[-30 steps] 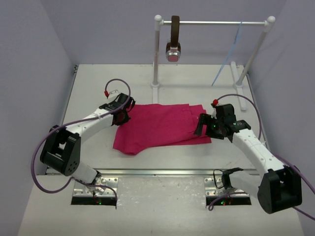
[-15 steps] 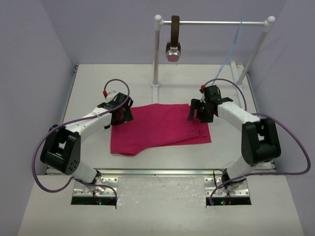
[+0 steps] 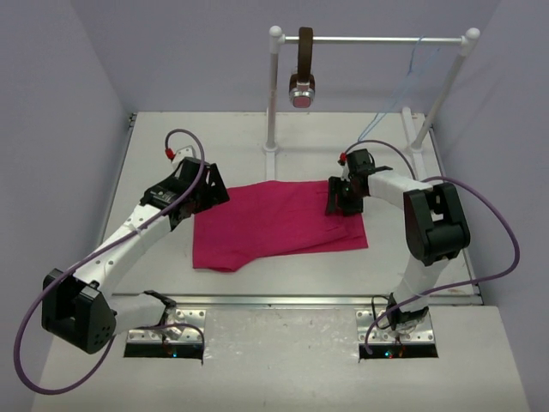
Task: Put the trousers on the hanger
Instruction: Fold the trousers at the center of the board.
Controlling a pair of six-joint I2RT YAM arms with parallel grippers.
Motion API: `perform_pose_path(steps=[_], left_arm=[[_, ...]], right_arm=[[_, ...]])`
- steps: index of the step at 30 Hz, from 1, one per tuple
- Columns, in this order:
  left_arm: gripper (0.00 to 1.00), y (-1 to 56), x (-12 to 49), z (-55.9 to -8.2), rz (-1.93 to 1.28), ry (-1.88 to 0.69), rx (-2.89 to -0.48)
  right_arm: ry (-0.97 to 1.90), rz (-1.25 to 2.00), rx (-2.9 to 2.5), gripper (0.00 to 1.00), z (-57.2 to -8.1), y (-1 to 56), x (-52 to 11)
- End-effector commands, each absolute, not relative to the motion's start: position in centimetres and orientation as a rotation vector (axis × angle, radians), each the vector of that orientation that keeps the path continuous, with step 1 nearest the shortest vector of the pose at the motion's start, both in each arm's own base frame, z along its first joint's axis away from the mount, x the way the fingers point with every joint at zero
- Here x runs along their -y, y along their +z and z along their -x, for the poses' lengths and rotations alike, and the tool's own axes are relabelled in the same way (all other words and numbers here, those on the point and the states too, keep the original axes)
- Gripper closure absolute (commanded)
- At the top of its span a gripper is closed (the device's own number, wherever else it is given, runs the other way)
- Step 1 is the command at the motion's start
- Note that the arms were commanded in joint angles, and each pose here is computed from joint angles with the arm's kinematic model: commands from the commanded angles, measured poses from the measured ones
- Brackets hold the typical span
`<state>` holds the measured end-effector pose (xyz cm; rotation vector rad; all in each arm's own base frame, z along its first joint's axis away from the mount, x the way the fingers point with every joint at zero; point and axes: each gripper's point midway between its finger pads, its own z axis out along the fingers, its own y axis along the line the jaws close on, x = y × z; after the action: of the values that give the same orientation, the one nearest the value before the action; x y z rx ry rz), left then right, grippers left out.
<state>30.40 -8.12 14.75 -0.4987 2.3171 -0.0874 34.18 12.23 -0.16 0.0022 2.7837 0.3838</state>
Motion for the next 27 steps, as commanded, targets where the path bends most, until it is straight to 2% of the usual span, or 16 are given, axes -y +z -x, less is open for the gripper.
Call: perform_pose_path(steps=[1, 3, 4, 5, 10, 18, 27], left_arm=[[0.0, 15.5, 8.8, -30.2, 0.448, -0.165, -2.306], [0.0, 15.6, 8.9, -30.0, 0.444, -0.174, -2.303], [0.0, 15.6, 8.9, -30.0, 0.442, -0.175, -2.302], [0.0, 15.5, 8.8, -29.9, 0.441, -0.174, -2.303], [0.0, 15.7, 8.9, -29.8, 0.436, -0.185, -2.297], [0.0, 16.0, 8.9, -29.7, 0.438, -0.193, -2.283], [0.0, 15.9, 8.7, -29.6, 0.439, -0.189, -2.278]], right_arm=[[0.533, 0.127, -2.666, 0.56, -36.6, 1.6, -14.6], [0.598, 0.152, -2.661, 0.75, -36.4, 1.9, -15.4], [0.606, 0.153, -2.657, 0.92, -36.4, 2.2, -15.5], [0.612, 0.153, -2.653, 1.0, -36.3, 2.4, -15.6], [0.615, 0.158, -2.574, 1.0, -36.0, 5.5, -15.5], [0.433, 0.108, -2.444, 1.0, -35.1, 11.9, -12.5], [0.367, -0.023, -2.372, 1.0, -34.7, 15.2, -9.3]])
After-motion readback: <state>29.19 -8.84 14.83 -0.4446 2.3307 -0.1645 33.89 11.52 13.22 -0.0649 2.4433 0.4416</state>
